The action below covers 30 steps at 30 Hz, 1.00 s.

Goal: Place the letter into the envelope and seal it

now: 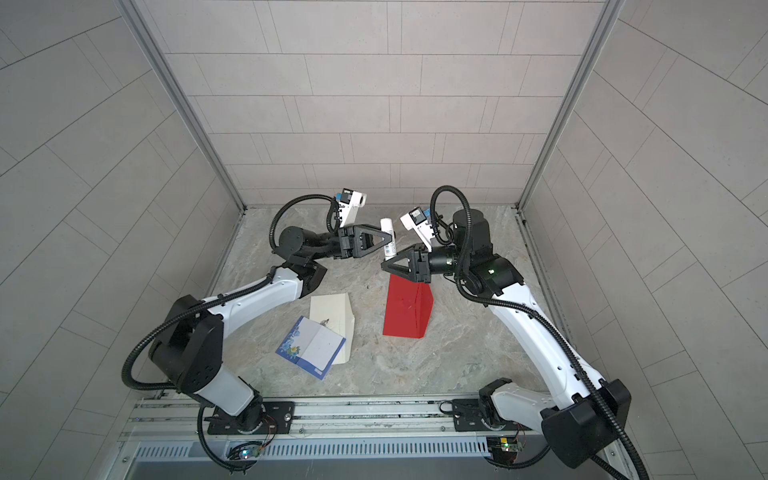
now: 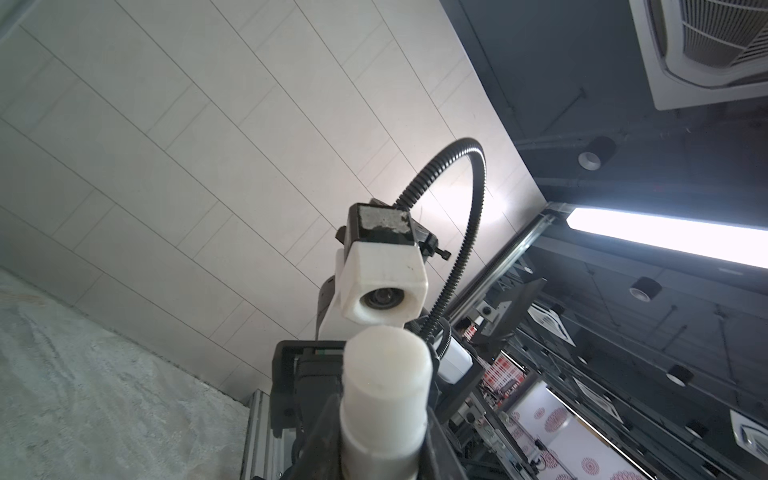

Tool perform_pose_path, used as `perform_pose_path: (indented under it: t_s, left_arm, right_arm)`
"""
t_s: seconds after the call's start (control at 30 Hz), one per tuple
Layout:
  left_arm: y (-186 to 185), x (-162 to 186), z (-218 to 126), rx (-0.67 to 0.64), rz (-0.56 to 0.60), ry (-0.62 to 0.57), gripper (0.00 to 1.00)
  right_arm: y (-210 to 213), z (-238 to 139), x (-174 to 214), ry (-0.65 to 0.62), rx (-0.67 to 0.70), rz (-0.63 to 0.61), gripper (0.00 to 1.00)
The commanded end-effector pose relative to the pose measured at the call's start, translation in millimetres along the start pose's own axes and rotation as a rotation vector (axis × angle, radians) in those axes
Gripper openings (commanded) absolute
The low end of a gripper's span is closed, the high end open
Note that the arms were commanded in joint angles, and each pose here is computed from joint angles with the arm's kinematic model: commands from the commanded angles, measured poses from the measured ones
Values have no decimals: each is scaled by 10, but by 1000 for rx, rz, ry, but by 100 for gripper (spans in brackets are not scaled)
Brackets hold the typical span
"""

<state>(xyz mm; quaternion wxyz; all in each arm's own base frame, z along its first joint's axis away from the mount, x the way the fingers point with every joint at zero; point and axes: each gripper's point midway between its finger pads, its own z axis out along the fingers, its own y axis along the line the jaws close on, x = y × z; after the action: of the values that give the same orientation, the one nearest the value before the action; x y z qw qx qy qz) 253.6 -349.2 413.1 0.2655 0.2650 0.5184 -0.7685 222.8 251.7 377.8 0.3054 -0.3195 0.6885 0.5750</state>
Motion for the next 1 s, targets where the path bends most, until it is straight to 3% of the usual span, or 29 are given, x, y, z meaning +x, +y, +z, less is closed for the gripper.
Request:
perform_pose_path:
  t_s: [0.0,0.1,0.3,0.43,0.5,0.57,0.67,0.77,0.97]
  left_arm:
    - [-209,283,81,88,-10,161,0]
    - [-207,275,84,87,-8,161,0]
    - [19,169,64,-1,14,101,0]
    - [443,88,-89,-285,100,52,0]
    - [756,3,-303,-554,176,23,0]
    - [949,-157,-530,-750,209,-54,0]
    - [1095,-353,-754,-879,187,-201,0]
    - [1218,-446,-854,-901,121,-330,0]
    - [1428,-526,-952,-842,-22,-546,0]
  right_arm:
    - [287,-35,70,69,-92,-145,0]
    - [256,-47,26,70,-55,-153,2]
    - [-61,-206,-97,5,247,-150,52]
    - [-308,-375,-92,-48,442,-135,67]
    - [-459,-483,-76,-75,546,-120,80]
    - [-642,-630,-81,-120,667,-90,81]
    - [-903,-891,-109,-236,834,-36,81]
    - [-1105,-1097,-89,-365,934,32,81]
    - [-1316,-1183,-3,-547,933,170,81]
